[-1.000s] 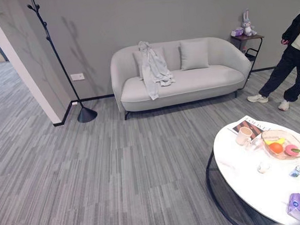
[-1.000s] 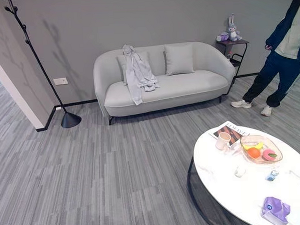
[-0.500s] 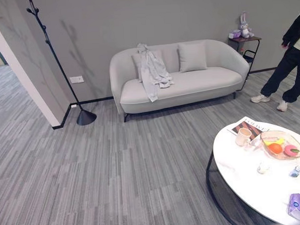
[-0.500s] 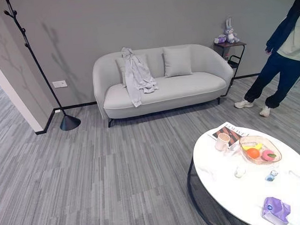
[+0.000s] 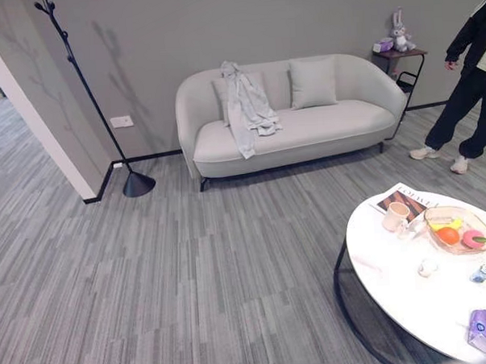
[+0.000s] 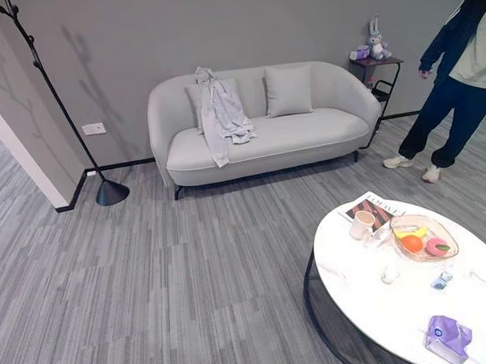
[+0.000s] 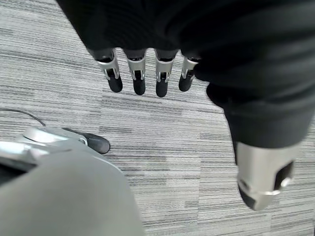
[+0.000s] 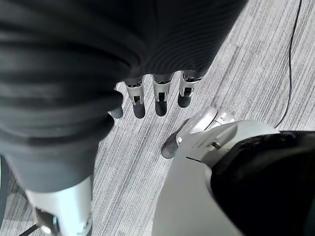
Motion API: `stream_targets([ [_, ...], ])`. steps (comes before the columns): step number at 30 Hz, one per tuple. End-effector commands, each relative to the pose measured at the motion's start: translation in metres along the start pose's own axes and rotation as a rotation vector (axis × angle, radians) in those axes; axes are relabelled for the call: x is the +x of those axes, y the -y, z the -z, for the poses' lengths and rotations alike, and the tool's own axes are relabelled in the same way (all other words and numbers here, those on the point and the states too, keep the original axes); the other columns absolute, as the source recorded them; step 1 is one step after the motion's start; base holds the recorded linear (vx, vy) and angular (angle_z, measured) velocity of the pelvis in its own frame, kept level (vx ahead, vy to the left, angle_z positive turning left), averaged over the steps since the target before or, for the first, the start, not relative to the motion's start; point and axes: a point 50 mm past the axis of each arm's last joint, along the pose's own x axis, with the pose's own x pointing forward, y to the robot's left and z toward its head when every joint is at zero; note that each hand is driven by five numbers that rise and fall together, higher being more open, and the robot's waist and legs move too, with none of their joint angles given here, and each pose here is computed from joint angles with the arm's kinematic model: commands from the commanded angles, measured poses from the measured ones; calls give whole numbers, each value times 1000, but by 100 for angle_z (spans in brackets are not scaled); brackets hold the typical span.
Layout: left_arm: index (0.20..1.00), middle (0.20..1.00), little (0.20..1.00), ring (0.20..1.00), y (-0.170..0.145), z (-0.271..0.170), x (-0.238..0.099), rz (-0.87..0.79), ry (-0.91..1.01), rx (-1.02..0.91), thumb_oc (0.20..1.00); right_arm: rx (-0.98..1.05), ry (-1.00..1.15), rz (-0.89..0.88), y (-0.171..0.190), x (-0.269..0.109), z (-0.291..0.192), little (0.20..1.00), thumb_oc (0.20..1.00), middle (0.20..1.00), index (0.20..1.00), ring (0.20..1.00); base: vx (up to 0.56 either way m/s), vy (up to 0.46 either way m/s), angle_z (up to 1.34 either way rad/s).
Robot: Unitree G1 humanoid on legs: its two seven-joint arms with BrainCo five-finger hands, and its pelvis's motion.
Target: Hang the clothes on the sofa on the clothes rack.
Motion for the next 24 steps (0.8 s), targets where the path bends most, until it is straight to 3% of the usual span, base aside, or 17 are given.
stream_targets([
  [1, 1000, 1000, 1000, 1000, 30, 4, 0, 68, -22, 27, 1000, 11, -1, -25, -15, 1, -1, 1000, 1000, 1000, 1000, 1000, 7, 47, 0],
  [24, 1000, 1000, 1000, 1000, 30, 5, 0, 57, -42, 14, 1000, -13, -1, -51, -23, 2, 1, 1000, 1000, 1000, 1000, 1000, 39, 105, -4],
])
